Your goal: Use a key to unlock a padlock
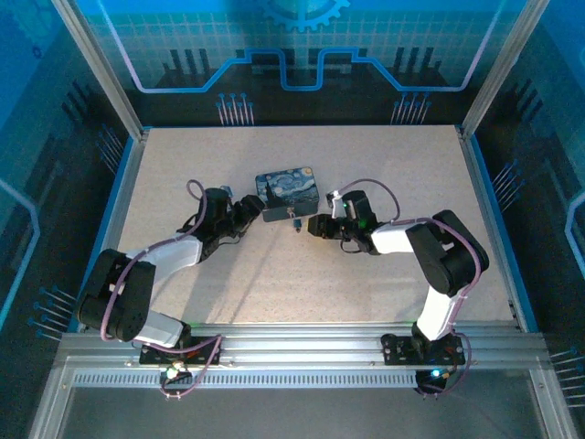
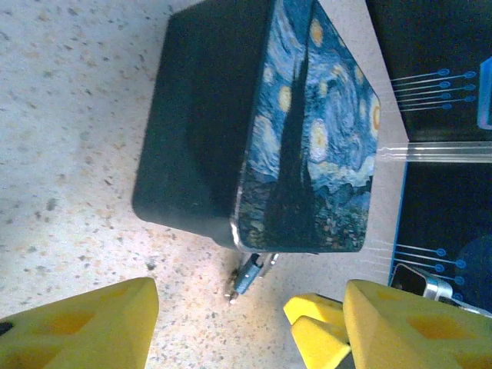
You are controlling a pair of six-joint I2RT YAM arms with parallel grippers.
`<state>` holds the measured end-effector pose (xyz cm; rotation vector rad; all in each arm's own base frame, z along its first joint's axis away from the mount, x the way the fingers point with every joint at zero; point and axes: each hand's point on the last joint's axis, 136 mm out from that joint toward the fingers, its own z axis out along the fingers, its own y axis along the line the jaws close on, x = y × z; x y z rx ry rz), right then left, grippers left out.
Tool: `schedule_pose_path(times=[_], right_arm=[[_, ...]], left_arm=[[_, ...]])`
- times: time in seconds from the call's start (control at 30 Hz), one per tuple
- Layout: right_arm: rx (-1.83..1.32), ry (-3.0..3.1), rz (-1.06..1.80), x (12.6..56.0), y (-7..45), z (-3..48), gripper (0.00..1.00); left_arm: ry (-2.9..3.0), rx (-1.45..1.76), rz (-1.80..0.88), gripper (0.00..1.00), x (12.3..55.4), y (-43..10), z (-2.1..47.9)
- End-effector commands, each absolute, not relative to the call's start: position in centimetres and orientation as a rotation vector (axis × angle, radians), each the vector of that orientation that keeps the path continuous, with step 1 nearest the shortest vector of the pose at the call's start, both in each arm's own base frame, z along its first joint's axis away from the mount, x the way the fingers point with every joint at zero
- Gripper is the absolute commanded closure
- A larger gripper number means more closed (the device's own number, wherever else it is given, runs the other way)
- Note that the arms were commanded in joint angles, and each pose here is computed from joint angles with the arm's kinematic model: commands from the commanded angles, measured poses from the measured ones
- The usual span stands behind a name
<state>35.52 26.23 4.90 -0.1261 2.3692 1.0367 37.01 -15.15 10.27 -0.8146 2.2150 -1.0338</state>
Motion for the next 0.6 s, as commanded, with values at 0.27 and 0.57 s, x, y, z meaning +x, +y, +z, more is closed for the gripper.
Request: schedule_pose_path(times=[0.27,0.57], right_arm=[[-0.306,2.117,1.119,37.2,26.6,10.2,0.41],[-0.287,2.106,1.191,37.8,27.4,10.0,0.27]], left_arm=[[2.283,-0.694,-0.995,0.24,39.4,-13.9,11.2],[2.385,-0.622,-0.975,0.26,42.4,-15.0,9.4]])
